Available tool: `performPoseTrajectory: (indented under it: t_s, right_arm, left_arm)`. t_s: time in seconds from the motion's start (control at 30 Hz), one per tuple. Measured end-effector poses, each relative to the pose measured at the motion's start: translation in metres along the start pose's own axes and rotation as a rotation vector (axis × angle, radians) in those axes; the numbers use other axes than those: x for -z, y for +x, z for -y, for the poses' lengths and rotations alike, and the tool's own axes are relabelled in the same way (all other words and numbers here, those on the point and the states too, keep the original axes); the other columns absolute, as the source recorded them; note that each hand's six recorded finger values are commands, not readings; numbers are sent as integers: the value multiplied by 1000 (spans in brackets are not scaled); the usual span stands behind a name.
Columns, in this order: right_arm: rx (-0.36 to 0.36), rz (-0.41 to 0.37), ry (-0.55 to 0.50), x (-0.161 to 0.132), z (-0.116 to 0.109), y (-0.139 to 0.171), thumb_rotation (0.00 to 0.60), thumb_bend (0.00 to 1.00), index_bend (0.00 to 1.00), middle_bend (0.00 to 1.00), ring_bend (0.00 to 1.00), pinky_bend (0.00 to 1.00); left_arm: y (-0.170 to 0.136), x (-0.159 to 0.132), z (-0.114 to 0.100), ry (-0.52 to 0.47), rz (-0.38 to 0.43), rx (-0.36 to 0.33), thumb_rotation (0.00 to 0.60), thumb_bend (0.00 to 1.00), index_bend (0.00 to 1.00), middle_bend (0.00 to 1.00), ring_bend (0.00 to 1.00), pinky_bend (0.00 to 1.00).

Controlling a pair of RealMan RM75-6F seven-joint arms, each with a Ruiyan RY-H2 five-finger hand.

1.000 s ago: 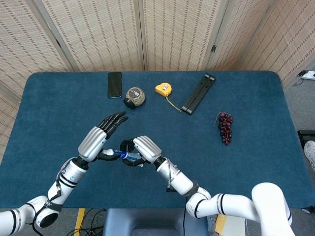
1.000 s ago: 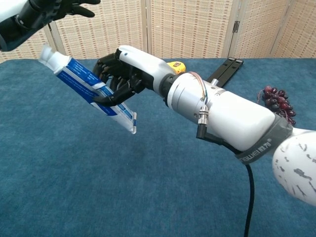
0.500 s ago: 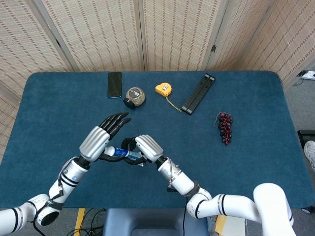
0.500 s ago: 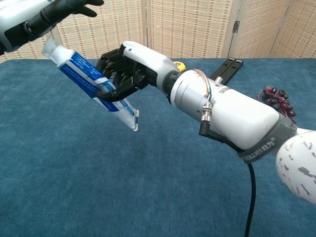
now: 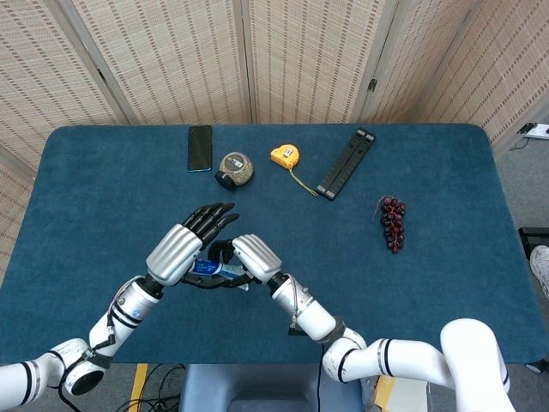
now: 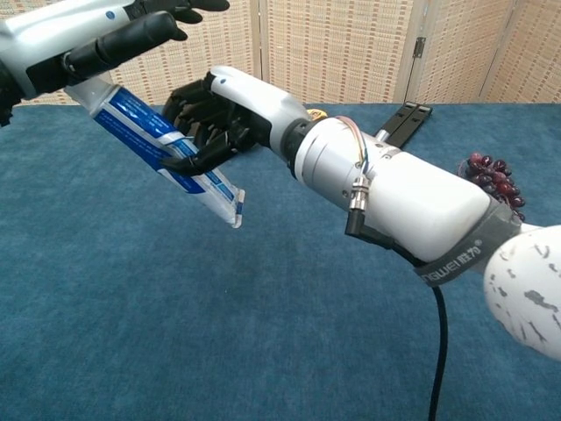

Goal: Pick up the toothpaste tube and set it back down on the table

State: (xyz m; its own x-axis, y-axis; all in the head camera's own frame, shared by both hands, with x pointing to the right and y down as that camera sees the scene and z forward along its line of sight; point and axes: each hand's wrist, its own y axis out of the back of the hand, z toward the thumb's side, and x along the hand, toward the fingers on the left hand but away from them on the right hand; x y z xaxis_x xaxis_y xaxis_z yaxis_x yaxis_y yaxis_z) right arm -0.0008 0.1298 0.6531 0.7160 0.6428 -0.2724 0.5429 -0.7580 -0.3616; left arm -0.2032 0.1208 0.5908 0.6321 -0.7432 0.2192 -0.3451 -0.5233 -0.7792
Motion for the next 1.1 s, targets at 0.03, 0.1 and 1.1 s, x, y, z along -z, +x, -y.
performPoseTrajectory:
  t_s: [0.03,0.1,1.1]
  right_arm:
    - [1,-1,0,0,0,0,600,654,753,732,570,469]
    - [1,-2,-2,0,1,-1,600,655,759,737,574,470]
    - [-103,125,275,49,-28,24,600,585,772,679,566,471]
  left_arm:
    - [0,-1,0,-9,-1,2,0,0,0,40,28,131]
    - [1,-2,1,-17,-2,8,0,0,0,40,28,131]
    - [-14,19,-17,22,-61,-16,0,0,0,38,22,131]
